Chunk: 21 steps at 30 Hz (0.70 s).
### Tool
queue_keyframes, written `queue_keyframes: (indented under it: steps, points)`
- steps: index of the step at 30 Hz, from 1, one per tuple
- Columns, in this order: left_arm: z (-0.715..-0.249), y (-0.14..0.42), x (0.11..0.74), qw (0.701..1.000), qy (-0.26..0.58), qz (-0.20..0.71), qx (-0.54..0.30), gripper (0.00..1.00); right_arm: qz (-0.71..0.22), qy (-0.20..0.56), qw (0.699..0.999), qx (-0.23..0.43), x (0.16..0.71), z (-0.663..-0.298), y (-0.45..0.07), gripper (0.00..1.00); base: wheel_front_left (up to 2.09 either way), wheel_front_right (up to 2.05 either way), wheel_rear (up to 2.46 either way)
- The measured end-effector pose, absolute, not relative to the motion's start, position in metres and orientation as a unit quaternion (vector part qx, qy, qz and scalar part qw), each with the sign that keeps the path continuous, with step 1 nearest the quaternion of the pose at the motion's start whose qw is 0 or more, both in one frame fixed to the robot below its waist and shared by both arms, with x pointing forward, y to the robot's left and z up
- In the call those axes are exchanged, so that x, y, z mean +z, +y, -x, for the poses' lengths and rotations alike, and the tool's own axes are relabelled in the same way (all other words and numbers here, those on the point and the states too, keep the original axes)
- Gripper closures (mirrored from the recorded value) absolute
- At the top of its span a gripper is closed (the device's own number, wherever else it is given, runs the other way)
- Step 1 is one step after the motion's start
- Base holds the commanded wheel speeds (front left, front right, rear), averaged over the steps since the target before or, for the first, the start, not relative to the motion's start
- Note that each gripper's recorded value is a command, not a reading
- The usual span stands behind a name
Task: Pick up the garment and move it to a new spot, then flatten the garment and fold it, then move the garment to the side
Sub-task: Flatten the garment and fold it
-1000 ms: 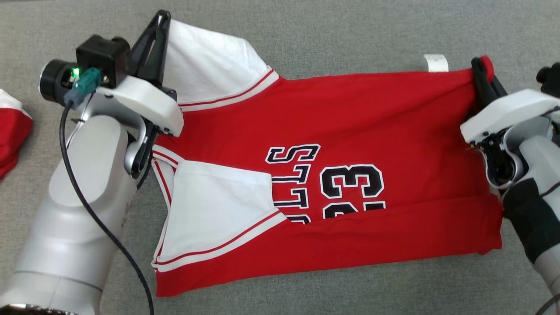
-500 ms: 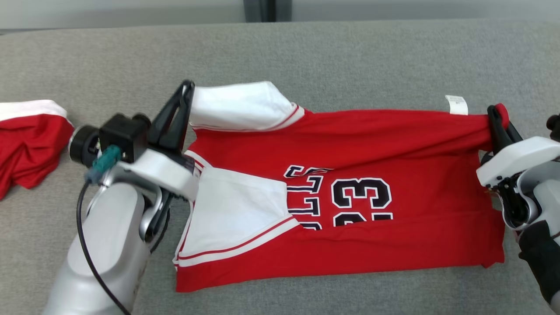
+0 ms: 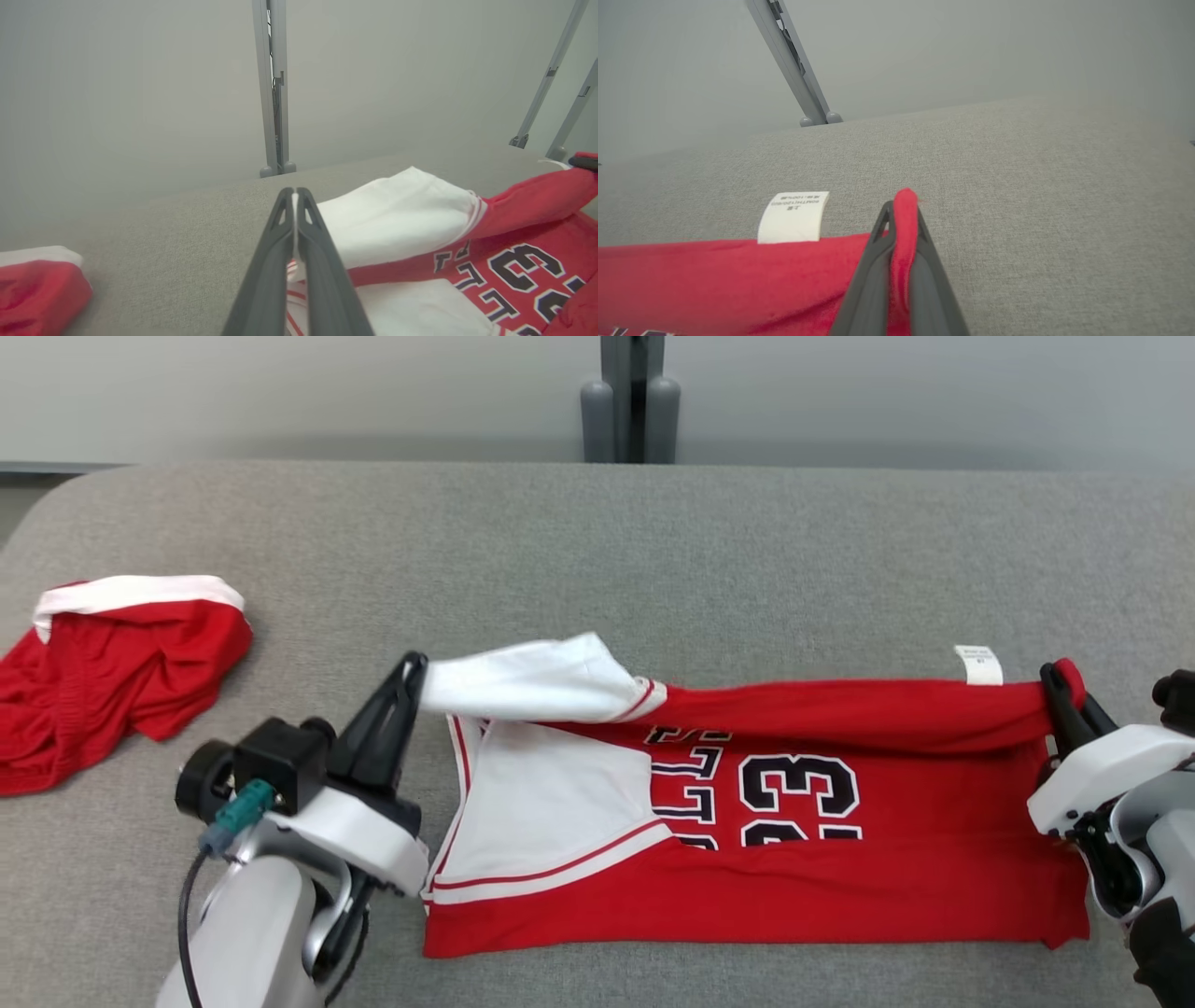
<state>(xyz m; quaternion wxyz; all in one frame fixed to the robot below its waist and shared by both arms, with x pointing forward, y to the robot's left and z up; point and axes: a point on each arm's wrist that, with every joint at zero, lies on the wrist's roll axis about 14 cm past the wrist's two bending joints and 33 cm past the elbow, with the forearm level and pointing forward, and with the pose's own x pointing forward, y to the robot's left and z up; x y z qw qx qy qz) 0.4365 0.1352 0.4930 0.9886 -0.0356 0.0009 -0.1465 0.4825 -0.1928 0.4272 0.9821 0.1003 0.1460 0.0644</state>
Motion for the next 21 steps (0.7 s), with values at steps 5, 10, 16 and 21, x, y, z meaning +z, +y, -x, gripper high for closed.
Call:
queue_keyframes:
  steps: [5, 10, 16, 21]
  points:
    - [-0.414, 0.128, 0.487, 0.986, 0.011, 0.039, -0.16, 1.0, -0.085, 0.146, 0.983, 0.073, 0.431, -0.473, -0.191, 1.0, 0.0, 0.0, 0.0]
    - [-0.394, 0.12, 0.477, 0.983, 0.031, 0.035, -0.177, 1.0, -0.066, 0.15, 0.983, 0.083, 0.43, -0.465, -0.191, 1.0, 0.0, 0.0, 0.0]
    - [-0.381, 0.114, 0.469, 0.979, 0.046, 0.022, -0.197, 1.0, -0.045, 0.165, 0.981, 0.096, 0.422, -0.455, -0.188, 1.0, 0.0, 0.0, 0.0]
    - [-0.375, 0.11, 0.464, 0.977, 0.057, 0.016, -0.207, 1.0, -0.014, 0.18, 0.977, 0.114, 0.414, -0.443, -0.189, 1.0, 0.0, 0.0, 0.0]
